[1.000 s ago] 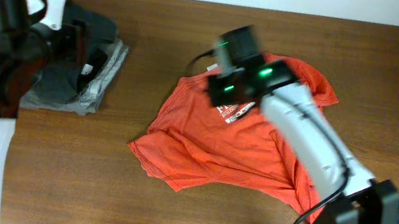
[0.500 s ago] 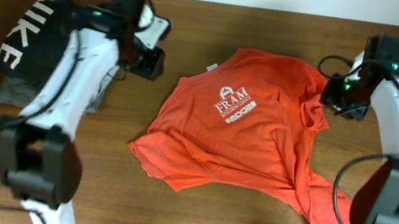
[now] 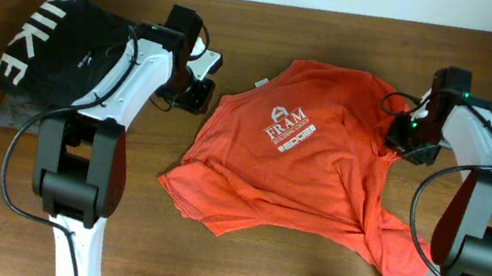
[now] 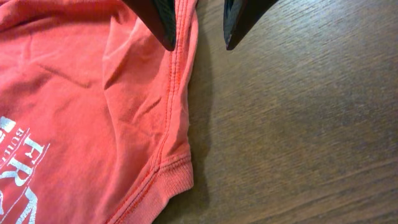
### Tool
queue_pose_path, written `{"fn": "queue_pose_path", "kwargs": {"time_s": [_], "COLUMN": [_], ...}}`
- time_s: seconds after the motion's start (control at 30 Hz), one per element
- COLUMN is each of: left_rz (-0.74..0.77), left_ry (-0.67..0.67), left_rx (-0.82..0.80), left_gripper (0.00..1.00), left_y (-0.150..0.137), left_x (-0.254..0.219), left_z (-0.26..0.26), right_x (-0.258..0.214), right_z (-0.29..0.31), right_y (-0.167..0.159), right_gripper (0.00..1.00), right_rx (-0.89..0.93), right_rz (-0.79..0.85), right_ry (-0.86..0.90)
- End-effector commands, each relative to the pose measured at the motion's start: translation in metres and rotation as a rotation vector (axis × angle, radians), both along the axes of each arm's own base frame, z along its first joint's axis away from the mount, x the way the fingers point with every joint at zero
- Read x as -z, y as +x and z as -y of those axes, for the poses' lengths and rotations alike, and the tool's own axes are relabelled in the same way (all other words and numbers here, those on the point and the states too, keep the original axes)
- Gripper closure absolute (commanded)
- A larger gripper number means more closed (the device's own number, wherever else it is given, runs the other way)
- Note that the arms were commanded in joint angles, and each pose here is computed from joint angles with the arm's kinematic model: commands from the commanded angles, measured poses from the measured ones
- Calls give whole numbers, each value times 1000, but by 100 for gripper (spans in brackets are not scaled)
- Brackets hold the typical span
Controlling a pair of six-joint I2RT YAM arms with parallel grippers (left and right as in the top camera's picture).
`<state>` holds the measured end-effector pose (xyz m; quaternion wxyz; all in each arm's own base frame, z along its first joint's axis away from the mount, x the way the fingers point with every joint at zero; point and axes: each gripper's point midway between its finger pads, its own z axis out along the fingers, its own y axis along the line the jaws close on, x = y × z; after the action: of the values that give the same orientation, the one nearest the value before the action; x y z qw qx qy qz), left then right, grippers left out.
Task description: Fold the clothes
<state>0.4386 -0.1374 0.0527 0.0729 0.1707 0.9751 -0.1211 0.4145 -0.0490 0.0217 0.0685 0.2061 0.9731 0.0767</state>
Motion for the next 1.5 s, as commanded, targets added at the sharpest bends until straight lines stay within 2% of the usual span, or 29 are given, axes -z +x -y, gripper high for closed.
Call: {"fn": "queue_pose_path", "kwargs": {"time_s": [0.0, 0.1, 0.3, 0.37, 0.5, 0.53, 0.57, 0.6, 0.63, 0.73, 0.77, 0.83, 0.93, 1.0, 1.03, 1.1, 1.17, 1.37, 1.43, 1.47], "left_rz": [7, 11, 11, 11, 11, 11, 11, 11, 10, 6, 3, 4, 3, 4, 6, 8, 9, 13, 12, 9], "left_ry": [26, 51, 53, 53, 53, 53, 53, 53, 53, 55, 55, 55, 54, 53, 50, 41, 18, -24, -24, -23], "left_rx": [12, 8, 7, 7, 7, 7, 7, 7, 7, 7, 7, 7, 7, 7, 8, 9, 13, 28, 34, 38], "left_gripper": [74, 74, 74, 74, 74, 74, 74, 74, 74, 73, 57, 48, 42, 40, 40, 40, 41, 44, 47, 48], "left_y": [4, 4, 4, 4, 4, 4, 4, 4, 4, 3, 3, 3, 3, 3, 3, 4, 4, 4, 3, 1], "left_x": [6, 7, 7, 7, 7, 7, 7, 7, 7, 7, 8, 8, 8, 7, 7, 7, 6, 4, 5, 7], "left_z": [-4, -8, -9, -9, -9, -9, -9, -9, -9, -9, -9, -9, -9, -9, -8, -6, -2, 9, 11, 13], "right_x": [26, 29, -24, -60, -99, -106, -107, -106, -105, -99, -93, -84, -72, -63, -58, -47, -34, 1, 7, 10], "right_z": [2, 4, 40, 58, 80, 84, 85, 88, 89, 86, 83, 80, 80, 82, 81, 76, 72, 43, 42, 41], "right_y": [-16, -14, 24, 49, 81, 91, 94, 95, 94, 84, 74, 55, 24, -2, -11, -25, -37, -47, -53, -55], "right_gripper": [70, 96, 96, 96, 96, 85, 80, 66, 37, 33, 25, 24, 24, 25, 31, 36, 37, 65, 70, 77], "right_rx": [7, 10, 61, 37, 59, 52, 43, 48, 50, 51, 50, 56, 71, 85, 86, 84, 82, 77, 109, 112], "right_rz": [-36, -22, 126, 236, 387, 433, 449, 449, 442, 395, 345, 264, 132, 24, -13, -69, -107, -102, -123, -127], "right_ry": [-19, -26, -52, -73, -107, -125, -135, -146, -152, -140, -125, -102, -86, -89, -85, -68, -56, 84, 89, 90]}}
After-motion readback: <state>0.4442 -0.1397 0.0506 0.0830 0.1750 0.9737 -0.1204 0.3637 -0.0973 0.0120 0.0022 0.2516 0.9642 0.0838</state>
